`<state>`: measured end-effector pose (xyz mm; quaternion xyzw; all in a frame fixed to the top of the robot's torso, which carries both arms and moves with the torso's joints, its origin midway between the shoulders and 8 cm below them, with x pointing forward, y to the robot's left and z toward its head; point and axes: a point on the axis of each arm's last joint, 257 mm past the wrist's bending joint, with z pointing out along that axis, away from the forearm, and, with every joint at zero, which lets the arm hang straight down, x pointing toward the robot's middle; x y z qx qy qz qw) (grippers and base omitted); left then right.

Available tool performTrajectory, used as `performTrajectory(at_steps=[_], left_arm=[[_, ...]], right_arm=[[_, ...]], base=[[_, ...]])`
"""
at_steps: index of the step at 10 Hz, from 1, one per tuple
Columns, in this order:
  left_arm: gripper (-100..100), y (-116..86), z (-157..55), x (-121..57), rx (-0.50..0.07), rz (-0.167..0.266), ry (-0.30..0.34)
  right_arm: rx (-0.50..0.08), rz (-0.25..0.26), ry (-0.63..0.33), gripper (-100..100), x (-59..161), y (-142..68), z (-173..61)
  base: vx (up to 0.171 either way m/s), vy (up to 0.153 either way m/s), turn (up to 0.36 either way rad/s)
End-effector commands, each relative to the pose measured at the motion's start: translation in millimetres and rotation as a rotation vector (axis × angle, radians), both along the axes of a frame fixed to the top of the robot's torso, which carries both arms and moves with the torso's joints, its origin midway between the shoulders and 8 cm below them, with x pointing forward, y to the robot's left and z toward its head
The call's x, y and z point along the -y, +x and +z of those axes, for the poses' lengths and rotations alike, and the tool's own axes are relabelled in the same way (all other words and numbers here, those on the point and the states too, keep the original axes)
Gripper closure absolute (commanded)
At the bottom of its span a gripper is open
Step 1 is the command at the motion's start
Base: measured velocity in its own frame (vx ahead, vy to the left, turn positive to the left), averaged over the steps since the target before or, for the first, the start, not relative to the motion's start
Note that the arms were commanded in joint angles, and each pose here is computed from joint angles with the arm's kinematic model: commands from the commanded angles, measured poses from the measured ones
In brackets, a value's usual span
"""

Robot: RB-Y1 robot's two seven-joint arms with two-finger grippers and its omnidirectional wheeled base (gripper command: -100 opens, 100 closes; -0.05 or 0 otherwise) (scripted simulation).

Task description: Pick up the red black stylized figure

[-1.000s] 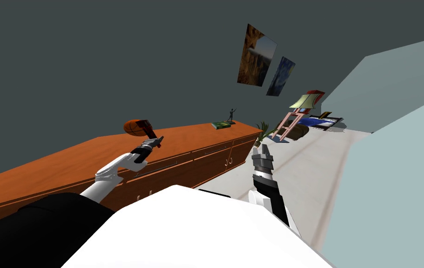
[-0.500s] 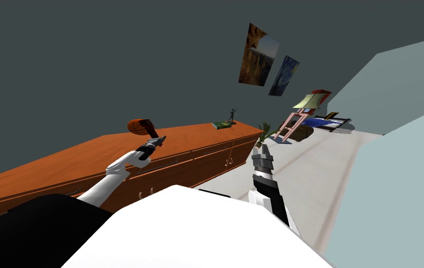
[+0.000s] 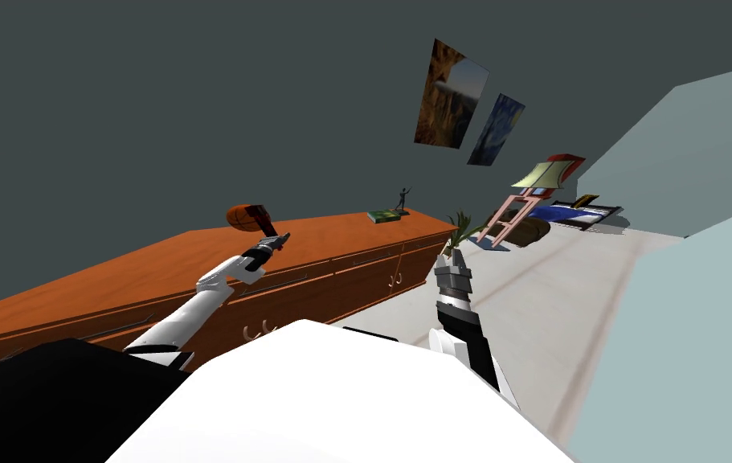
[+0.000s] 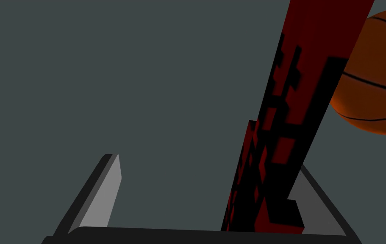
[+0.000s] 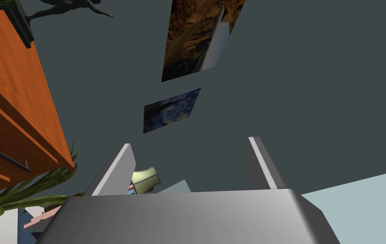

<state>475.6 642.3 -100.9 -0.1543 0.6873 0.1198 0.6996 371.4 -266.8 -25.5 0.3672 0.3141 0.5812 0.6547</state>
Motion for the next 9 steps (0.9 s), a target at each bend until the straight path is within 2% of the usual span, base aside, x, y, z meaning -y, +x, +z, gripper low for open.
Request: performTrajectory(at_steps=[1,2,3,4,5,7,9], left_arm=[[-100,18,-4,15.2,-0.013,-0.059,0.017],[-100,24,-1,12.8,-0.003,-0.062,0.013],[-100,29,3,5.9,0.008,-0.047,0.005],[-100,25,-5,-5.8,-0.007,-0.021,-0.004],[-100,42,-2,13.5,-0.01,-0.092,0.024],[-100,54,7,4.0,0.011,-0.075,0.009],[-100,49,-3,-8.2,-0.007,-0.048,0.0]], right_arm=[[0.0,0.0,0.0,0,0,0,0],[0.0,0.0,0.0,0,0,0,0],[0.0,0.0,0.0,0,0,0,0],[0.0,0.0,0.0,0,0,0,0],[0.0,0.0,0.0,0,0,0,0],[0.0,0.0,0.0,0,0,0,0],[0.0,0.0,0.0,0,0,0,0]], base=[[-0.003,-0.036,0.179],[-0.008,-0.059,0.103],[-0.011,-0.039,-0.014],[-0.01,-0.015,-0.023],[-0.023,-0.041,0.145],[-0.015,-0.054,0.06],[0.003,0.0,-0.012]])
